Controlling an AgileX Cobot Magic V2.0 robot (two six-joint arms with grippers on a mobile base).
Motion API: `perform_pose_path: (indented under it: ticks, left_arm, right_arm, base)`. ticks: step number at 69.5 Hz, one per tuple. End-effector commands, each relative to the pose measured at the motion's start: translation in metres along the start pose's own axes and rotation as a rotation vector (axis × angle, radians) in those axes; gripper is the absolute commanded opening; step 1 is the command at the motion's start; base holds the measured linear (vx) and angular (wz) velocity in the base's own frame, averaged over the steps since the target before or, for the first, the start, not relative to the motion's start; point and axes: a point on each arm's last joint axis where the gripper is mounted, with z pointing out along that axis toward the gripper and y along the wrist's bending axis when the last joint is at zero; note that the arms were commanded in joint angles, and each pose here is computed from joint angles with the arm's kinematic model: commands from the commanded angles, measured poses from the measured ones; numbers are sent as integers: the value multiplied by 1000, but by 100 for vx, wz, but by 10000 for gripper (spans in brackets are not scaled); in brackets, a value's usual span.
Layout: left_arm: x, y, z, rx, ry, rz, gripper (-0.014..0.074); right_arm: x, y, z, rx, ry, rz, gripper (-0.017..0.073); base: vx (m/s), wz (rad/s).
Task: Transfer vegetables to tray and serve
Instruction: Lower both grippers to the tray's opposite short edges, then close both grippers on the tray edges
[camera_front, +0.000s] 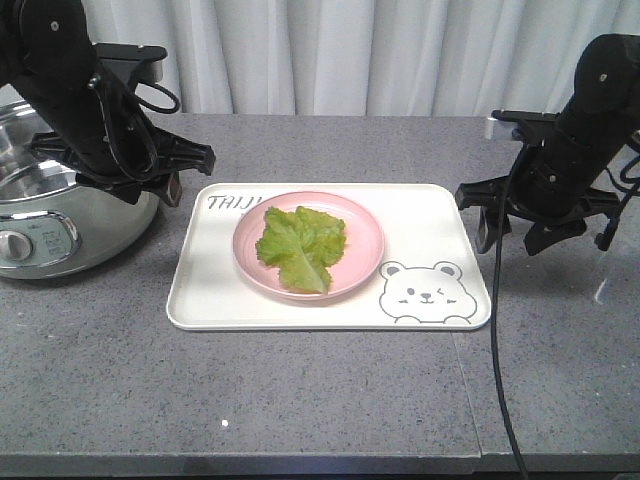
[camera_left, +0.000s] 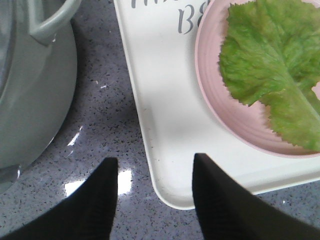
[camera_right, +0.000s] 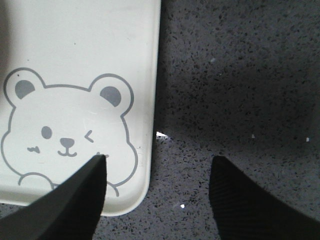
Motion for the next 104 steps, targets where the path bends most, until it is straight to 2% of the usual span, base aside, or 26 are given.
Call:
perform_pose_path:
  ticks: [1, 11, 21, 33, 56, 77, 104]
  left_arm:
    - [-1, -1, -20, 11, -53, -14, 341]
    - [-1, -3, -16, 22, -41, -36, 341]
    - [-2, -2, -13, 8, -38, -32, 341]
    - [-1, -4, -4, 24, -8, -38, 341]
    - [21, 2, 31, -28, 121, -27, 341]
    - [19, 2, 32, -21, 98, -29, 341]
    - [17, -1, 56, -10, 142, -36, 341]
  right_arm:
    - [3, 4, -24, -24, -53, -15, 442]
    - [1, 9, -25, -76, -68, -8, 442]
    - [1, 9, -20, -75, -51, -4, 442]
    - [0, 8, -12, -73, -20, -3, 442]
    - [0, 7, -3, -70, 21, -1, 442]
    - [-2, 6, 3, -58, 26, 1, 442]
    - [-7, 3, 23, -46, 64, 1, 442]
  base:
    - [0, 0]
    - [0, 0]
    - [0, 0]
    - [0, 0]
    - [0, 0]
    - [0, 0]
    - [0, 0]
